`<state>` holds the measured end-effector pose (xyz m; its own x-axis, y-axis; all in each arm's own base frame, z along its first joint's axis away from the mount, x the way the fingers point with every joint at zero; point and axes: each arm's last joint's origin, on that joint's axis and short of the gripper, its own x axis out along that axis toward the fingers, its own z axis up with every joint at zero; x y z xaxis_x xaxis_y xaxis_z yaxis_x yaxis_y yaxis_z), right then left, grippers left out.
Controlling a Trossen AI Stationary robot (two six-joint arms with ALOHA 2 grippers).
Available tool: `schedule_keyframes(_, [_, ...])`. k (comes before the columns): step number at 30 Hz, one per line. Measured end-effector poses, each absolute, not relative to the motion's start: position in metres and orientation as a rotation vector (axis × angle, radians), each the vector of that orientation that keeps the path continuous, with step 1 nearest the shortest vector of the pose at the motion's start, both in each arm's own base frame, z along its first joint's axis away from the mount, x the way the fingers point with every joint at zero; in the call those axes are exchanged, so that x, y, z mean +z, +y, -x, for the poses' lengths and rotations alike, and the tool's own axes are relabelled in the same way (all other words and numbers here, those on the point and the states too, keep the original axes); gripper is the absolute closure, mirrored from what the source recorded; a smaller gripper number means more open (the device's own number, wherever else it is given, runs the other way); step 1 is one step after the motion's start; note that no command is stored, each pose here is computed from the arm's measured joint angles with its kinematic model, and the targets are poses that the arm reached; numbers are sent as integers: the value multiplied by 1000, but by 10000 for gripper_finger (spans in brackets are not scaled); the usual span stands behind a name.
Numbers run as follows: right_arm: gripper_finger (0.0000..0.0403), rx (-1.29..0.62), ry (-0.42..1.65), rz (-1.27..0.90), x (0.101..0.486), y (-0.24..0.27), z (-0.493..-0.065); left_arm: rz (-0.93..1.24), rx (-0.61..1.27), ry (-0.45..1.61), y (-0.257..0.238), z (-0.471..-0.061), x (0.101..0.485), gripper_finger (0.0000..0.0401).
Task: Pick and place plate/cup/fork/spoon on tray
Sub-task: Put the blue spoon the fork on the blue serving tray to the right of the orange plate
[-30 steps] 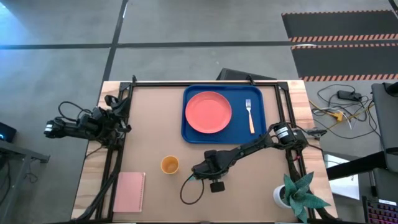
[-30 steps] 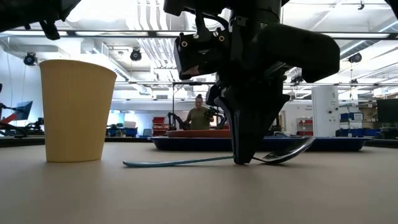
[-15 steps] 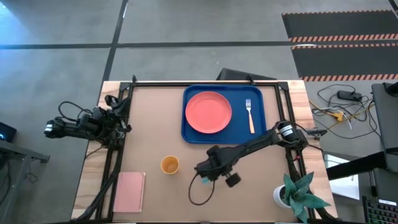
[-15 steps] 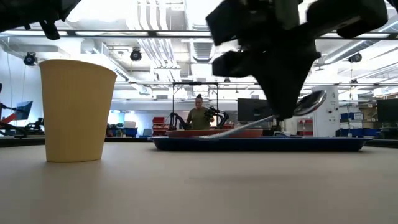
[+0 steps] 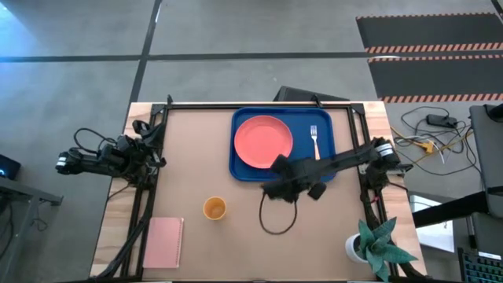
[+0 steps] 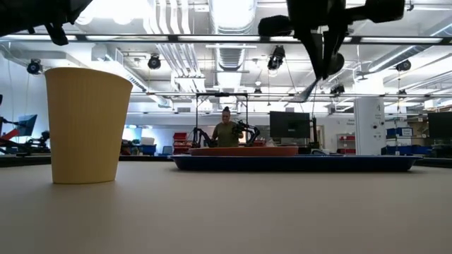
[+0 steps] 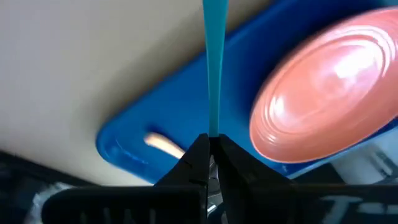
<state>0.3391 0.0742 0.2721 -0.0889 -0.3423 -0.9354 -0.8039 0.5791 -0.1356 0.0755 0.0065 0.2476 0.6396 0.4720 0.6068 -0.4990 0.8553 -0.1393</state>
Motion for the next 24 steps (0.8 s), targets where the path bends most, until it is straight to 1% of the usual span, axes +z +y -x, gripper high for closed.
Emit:
schedule_keyframes(3, [394, 534, 1687, 999, 277, 57, -333, -42, 554, -680, 6, -76, 248, 401])
schedule_keyframes(5, [394, 560, 1702, 1061, 279, 44, -327, -42, 554, -679, 6, -76, 248, 401])
schedule_keyframes(8, [394, 667, 1728, 1139, 278, 23, -317, -42, 554, -679, 6, -76, 248, 401])
schedule_keyframes(11, [394, 724, 1776, 1127, 270, 1, -311, -43, 554, -679, 6, -76, 248, 401])
schedule_keyframes(14, [394, 839, 1791, 1156, 265, -19, -303, -42, 554, -679, 6, -76, 248, 401])
schedule_keyframes(24, [394, 959, 1679, 1296, 243, -72, -305, -43, 556, -674, 6, -76, 247, 401])
